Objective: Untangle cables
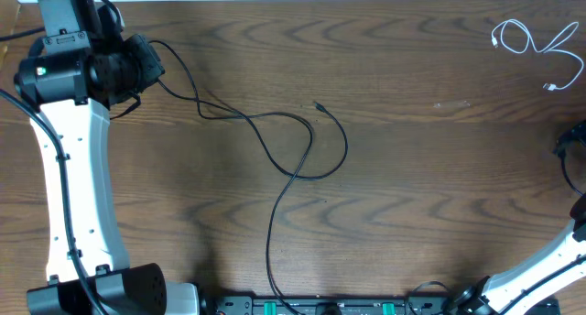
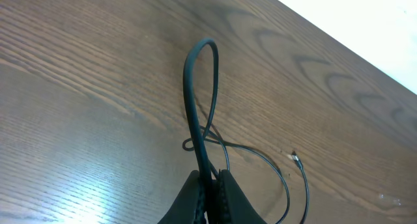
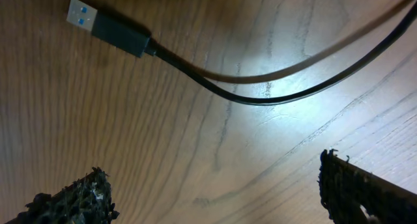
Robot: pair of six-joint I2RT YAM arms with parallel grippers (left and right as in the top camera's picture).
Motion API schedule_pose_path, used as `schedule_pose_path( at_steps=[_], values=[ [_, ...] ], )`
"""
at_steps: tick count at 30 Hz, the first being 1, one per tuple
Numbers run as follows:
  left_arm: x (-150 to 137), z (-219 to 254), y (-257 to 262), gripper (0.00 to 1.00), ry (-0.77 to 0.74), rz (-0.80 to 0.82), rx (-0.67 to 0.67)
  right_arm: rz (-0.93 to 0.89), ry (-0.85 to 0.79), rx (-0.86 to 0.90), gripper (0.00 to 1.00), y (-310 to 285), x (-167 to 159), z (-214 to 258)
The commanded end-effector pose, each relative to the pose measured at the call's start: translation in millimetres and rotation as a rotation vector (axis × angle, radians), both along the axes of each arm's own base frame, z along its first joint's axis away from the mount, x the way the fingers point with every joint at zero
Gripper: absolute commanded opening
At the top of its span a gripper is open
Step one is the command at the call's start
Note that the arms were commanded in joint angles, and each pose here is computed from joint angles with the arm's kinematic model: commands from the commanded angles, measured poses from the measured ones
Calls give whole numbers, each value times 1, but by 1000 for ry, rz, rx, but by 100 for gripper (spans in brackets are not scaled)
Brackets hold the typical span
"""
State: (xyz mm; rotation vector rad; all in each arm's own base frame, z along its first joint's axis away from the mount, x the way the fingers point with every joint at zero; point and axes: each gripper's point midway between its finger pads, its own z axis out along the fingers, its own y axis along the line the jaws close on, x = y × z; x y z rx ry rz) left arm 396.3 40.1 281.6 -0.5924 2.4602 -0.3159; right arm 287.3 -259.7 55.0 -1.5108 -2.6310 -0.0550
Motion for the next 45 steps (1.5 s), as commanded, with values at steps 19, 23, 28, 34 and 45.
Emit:
schedule_pose_path(
  at_steps=[19,23,28,34,45],
  values=[
    [0,0,-1,8,3,-17,13,-108,8,-204,99,-32,-3,-30],
    [0,0,-1,8,3,-17,13,-117,-21,-209,99,-34,3,-31],
    [0,-1,-1,8,4,-17,13,-126,-83,-248,99,-45,17,-30],
    [0,-1,0,8,4,-17,13,-128,-262,-283,99,-61,55,-23],
    [1,-1,0,8,1,-17,14,-26,-674,-429,95,-97,137,39]
  ],
)
